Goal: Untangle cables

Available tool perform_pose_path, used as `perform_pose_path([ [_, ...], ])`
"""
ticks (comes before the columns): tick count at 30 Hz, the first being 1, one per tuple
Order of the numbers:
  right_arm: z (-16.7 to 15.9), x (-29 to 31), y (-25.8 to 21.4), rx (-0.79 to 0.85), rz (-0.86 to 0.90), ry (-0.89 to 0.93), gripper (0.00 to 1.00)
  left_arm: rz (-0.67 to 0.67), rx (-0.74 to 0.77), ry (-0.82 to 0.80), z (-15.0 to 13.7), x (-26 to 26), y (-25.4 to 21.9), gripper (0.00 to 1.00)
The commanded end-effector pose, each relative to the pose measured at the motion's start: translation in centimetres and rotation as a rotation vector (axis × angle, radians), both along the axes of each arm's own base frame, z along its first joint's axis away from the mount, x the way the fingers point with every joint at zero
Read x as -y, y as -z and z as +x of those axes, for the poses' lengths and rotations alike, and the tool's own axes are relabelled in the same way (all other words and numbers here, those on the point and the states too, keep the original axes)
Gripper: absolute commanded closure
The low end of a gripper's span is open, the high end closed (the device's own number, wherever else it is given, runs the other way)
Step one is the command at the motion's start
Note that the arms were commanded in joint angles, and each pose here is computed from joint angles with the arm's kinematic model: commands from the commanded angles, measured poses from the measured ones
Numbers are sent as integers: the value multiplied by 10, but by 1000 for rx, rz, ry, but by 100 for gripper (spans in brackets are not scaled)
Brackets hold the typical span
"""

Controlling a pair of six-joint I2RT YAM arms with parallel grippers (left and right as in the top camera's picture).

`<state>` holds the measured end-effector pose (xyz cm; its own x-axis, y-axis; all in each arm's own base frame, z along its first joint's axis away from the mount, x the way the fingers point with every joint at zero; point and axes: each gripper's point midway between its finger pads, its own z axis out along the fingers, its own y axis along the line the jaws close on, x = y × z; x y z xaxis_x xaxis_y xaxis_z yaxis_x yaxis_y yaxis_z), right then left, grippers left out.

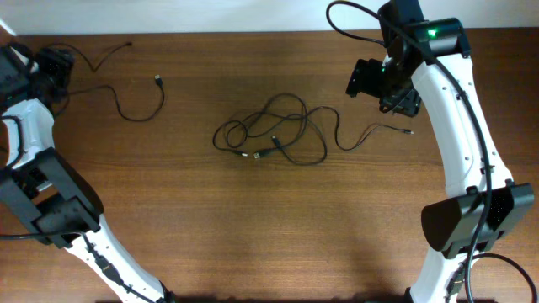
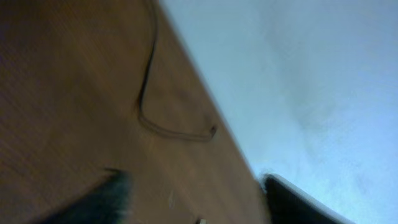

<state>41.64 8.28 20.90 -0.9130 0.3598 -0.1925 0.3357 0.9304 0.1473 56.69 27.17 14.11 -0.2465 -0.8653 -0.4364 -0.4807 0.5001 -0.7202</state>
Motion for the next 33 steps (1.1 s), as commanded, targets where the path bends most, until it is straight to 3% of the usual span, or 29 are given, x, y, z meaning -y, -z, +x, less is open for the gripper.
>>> perform_pose_path([
  [1, -1, -4, 4, -12, 10, -4, 7, 11, -79, 120, 3, 40, 22, 0],
  [9, -3, -5, 4, -21, 17, -7, 7, 107, -18, 152, 9, 62, -31, 1],
  [14, -3, -5, 4, -19, 17, -6, 7, 207, -145, 77, -24, 61, -56, 1],
  [18, -3, -5, 4, -19, 17, -6, 7, 136, -408, 26, -72, 70, -15, 1],
  [22, -3, -5, 4, -20, 17, -7, 7, 108, -488, -46, -83, 62, 36, 1],
  [27, -3, -5, 4, -20, 17, -7, 6, 112, -459, -59, -63, 52, 75, 1],
  [33, -3, -5, 4, -21, 17, -7, 6, 171, -295, -73, -22, 36, 76, 14],
])
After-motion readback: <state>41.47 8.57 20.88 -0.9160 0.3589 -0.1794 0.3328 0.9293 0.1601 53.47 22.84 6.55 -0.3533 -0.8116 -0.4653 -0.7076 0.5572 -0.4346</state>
